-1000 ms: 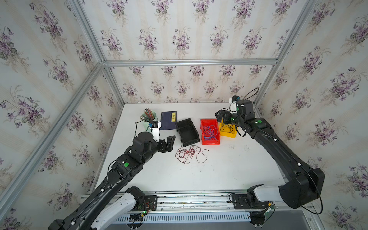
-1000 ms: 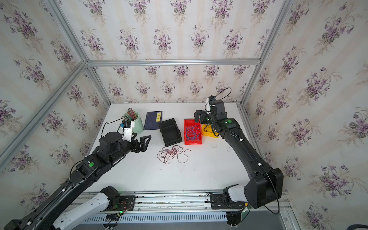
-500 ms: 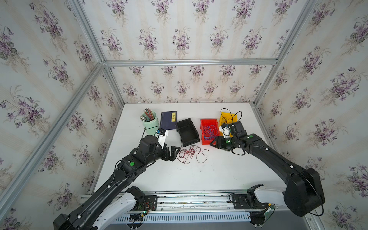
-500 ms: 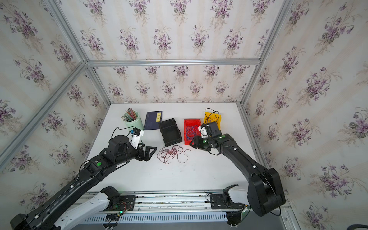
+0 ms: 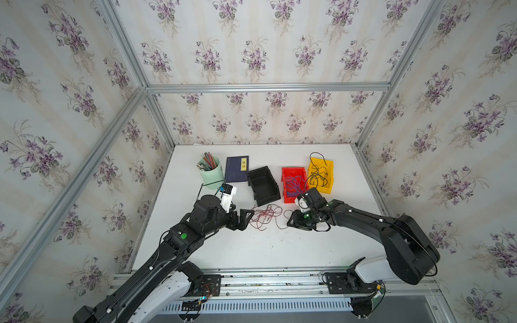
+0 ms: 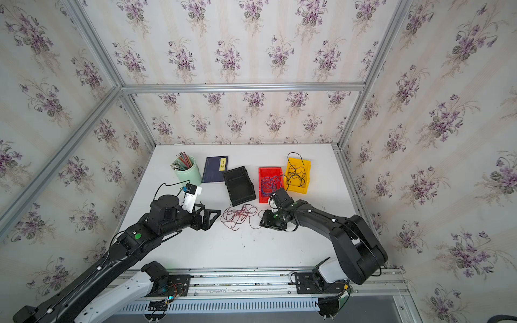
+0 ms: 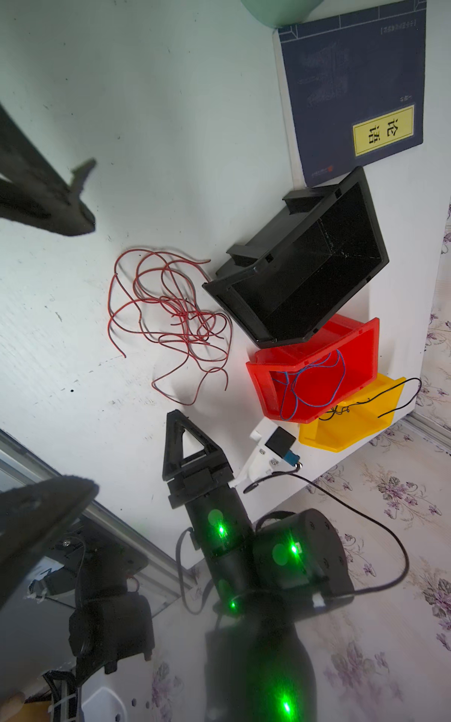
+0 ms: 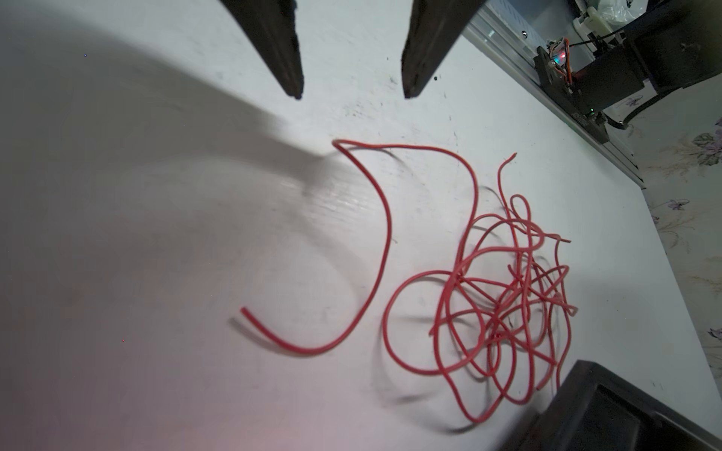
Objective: Untangle and sort cables by color
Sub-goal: Pick up the cable from the cable.
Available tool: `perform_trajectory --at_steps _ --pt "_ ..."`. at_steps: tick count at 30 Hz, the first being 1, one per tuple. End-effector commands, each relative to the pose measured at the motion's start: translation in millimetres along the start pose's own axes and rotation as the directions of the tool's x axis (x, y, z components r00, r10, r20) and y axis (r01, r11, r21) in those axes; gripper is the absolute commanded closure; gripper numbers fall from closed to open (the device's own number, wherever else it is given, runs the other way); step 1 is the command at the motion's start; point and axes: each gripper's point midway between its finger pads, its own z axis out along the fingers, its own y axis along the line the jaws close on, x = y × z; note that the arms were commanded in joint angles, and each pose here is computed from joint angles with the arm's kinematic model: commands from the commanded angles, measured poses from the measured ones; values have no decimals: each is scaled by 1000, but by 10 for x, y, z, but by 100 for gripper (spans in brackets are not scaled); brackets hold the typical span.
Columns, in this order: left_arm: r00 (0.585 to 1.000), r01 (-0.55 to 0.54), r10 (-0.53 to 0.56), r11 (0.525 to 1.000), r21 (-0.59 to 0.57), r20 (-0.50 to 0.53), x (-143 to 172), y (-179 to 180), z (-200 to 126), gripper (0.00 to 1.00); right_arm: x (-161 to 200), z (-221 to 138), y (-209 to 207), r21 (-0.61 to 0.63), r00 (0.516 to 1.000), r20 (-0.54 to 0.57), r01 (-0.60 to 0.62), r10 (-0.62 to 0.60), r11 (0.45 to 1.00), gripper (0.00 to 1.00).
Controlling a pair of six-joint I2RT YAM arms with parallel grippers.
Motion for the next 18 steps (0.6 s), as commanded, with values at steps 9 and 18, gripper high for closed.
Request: perform_trajectory --at_steps 9,18 --pt "999 -8 11 998 -62 35 -9 99 -144 1 -212 183 -80 115 997 62 43 -51 992 69" --pt "998 -33 37 995 -90 43 -76 129 -132 1 -340 190 -149 185 990 120 51 -74 981 70"
